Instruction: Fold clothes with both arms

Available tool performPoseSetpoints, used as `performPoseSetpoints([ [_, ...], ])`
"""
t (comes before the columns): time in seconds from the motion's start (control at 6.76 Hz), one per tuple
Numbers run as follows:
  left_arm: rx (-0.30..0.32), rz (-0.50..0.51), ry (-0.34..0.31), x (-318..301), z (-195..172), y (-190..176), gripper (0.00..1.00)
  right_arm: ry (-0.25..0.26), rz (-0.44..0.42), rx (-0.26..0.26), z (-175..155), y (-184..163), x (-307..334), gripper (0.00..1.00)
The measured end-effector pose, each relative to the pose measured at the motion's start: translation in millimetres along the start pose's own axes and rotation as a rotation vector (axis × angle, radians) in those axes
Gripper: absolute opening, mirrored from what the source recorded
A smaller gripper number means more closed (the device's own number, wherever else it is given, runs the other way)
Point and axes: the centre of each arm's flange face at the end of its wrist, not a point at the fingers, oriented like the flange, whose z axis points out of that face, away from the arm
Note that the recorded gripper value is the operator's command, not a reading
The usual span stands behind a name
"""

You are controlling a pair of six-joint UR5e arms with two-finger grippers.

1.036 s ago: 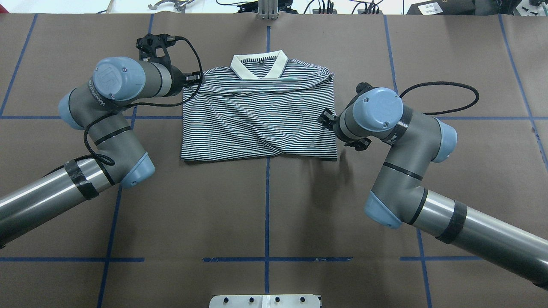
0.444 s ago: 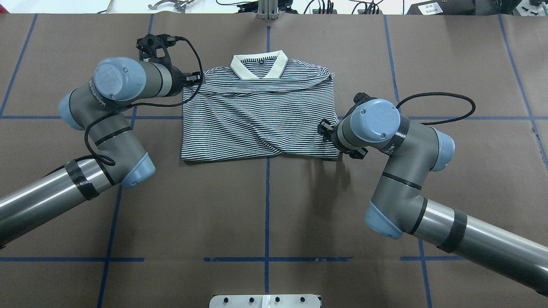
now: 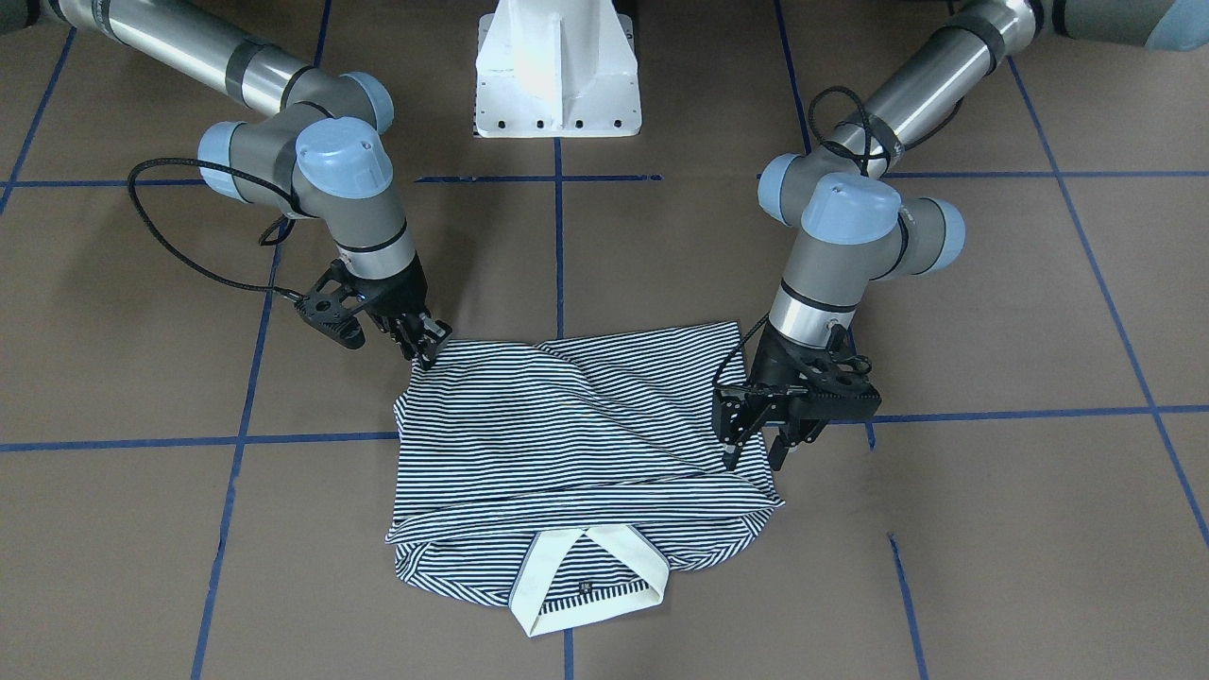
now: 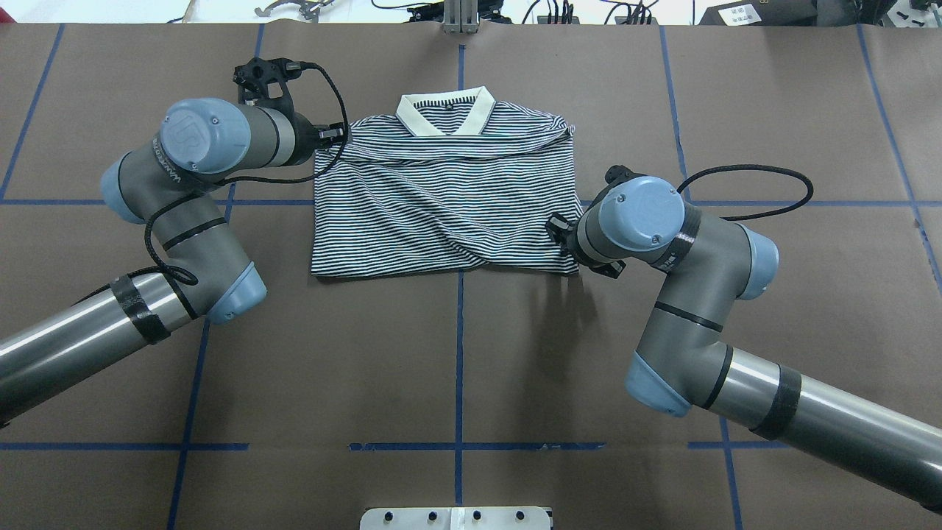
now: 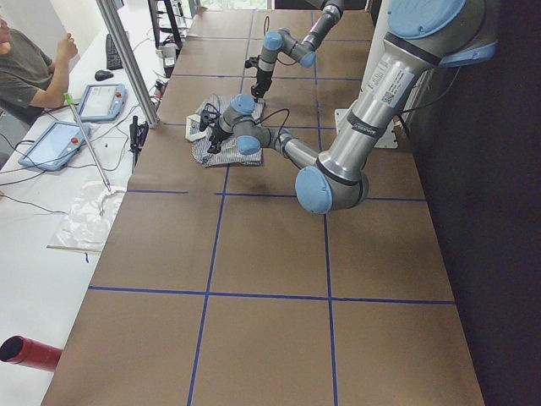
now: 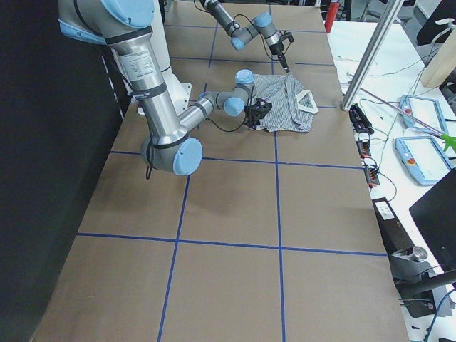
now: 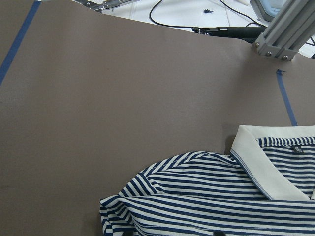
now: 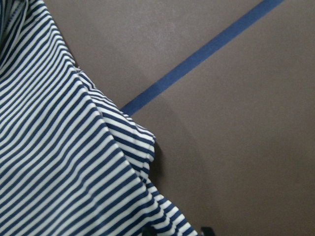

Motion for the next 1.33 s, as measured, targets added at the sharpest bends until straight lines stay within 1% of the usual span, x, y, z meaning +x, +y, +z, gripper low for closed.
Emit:
performPoseSetpoints([
  [0.15, 0.0, 0.0, 0.0, 0.3, -0.1, 0.0, 0.62, -0.009, -0.007, -0.012, -8.8, 3.9, 9.9, 0.0],
  [0.3, 0.001, 0.0, 0.007, 3.0, -2.7, -0.8, 0.62, -0.018, -0.033, -0.045, -27.2, 20.8, 40.1, 0.0],
  [0.44, 0.002, 0.001, 0.017, 6.9, -6.8, -1.6, 0.62, -0.023, -0.077, -0.099, -50.5, 52.0, 78.0, 0.0],
  [0.59, 0.006, 0.002, 0.036, 13.9, -14.6, -3.1, 0.62, -0.021, -0.132, -0.167, -78.3, 88.5, 117.2, 0.0],
  [0.74, 0.004, 0.005, 0.072, 25.6, -29.8, -1.9, 0.62, -0.01, -0.182, -0.244, -107.9, 121.5, 153.5, 0.14],
  [0.89, -0.029, -0.004, 0.119, 31.0, -48.6, 7.8, 0.64, 0.028, -0.21, -0.333, -133.3, 150.1, 188.9, 0.99],
  [1.04, -0.072, -0.028, 0.155, 30.6, -65.1, 18.0, 0.66, 0.073, -0.219, -0.39, -144.8, 167.9, 213.8, 1.0],
  [1.18, -0.128, -0.076, 0.2, 33.2, -87.0, 34.4, 0.7, 0.099, -0.22, -0.411, -150.2, 174.9, 227.4, 1.0],
  [1.33, -0.195, -0.136, 0.234, 32.7, -110.3, 64.1, 0.73, 0.088, -0.195, -0.392, -155.6, 161.0, 224.3, 1.0],
])
